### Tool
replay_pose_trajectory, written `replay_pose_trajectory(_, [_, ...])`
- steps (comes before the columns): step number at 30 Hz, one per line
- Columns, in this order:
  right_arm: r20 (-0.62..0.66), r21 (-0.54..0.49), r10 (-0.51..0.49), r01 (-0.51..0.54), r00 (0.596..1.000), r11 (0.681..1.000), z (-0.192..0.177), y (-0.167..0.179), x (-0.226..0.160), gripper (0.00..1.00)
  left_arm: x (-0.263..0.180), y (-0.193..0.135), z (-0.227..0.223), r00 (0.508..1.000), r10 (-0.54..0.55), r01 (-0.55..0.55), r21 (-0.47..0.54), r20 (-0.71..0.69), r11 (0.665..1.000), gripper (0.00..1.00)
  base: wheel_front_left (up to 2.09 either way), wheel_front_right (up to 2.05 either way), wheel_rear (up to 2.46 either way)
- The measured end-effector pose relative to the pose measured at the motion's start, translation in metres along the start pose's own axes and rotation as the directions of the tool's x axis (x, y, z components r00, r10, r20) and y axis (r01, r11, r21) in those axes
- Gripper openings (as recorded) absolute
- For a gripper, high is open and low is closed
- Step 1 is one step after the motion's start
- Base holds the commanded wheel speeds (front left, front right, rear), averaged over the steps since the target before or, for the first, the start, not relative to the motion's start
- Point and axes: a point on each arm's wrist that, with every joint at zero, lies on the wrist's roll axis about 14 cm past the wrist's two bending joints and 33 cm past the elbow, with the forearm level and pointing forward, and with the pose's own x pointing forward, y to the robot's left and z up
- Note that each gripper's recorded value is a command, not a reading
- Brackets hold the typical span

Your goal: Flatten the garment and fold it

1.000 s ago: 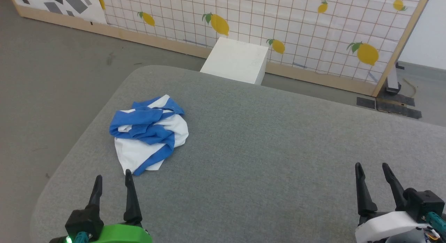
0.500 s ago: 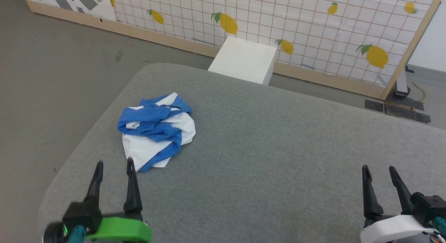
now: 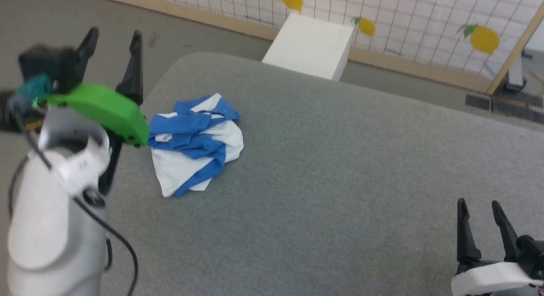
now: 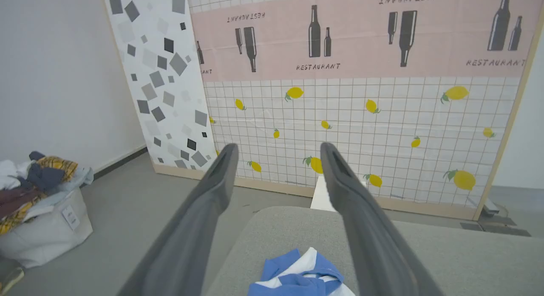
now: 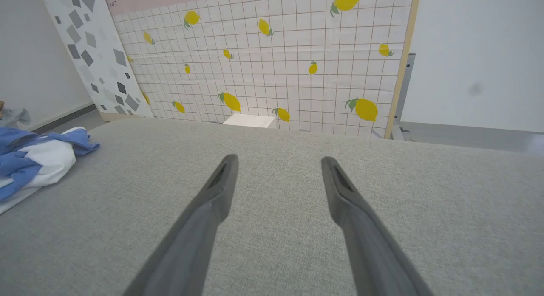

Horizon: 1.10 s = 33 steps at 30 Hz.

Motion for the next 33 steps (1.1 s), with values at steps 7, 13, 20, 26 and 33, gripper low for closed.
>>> replay_pose_trajectory(7, [-0.017, -0.005, -0.024, 0.024, 1.000, 1.000, -0.012, -0.011, 0.013, 1.00, 0.046, -0.011, -0.073, 0.929, -0.039, 0.028, -0.034, -0.369, 0.999, 1.00, 0.00, 0.00, 0.00])
replay_pose_trajectory(13, [-0.032, -0.016, -0.065, 0.065, 0.997, 0.998, -0.023, -0.028, 0.021, 1.00, 0.053, -0.014, -0.151, 0.759, -0.029, -0.003, -0.047, -0.651, 0.999, 1.00, 0.00, 0.00, 0.00])
replay_pose_trajectory(20, [-0.058, -0.024, -0.119, 0.118, 0.991, 0.993, -0.038, -0.050, 0.024, 1.00, 0.040, -0.045, -0.225, 0.532, -0.090, -0.057, -0.141, -0.842, 0.988, 1.00, 0.00, 0.00, 0.00])
replay_pose_trajectory(26, [-0.074, -0.027, -0.161, 0.159, 0.984, 0.987, -0.048, -0.066, 0.025, 1.00, 0.028, -0.061, -0.268, 0.358, -0.085, -0.112, -0.134, -0.930, 0.985, 1.00, 0.00, 0.00, 0.00])
replay_pose_trajectory(33, [-0.110, -0.040, -0.217, 0.213, 0.970, 0.976, -0.064, -0.088, 0.019, 1.00, 0.019, -0.070, -0.304, 0.230, -0.047, -0.117, -0.076, -0.972, 0.990, 1.00, 0.00, 0.00, 0.00])
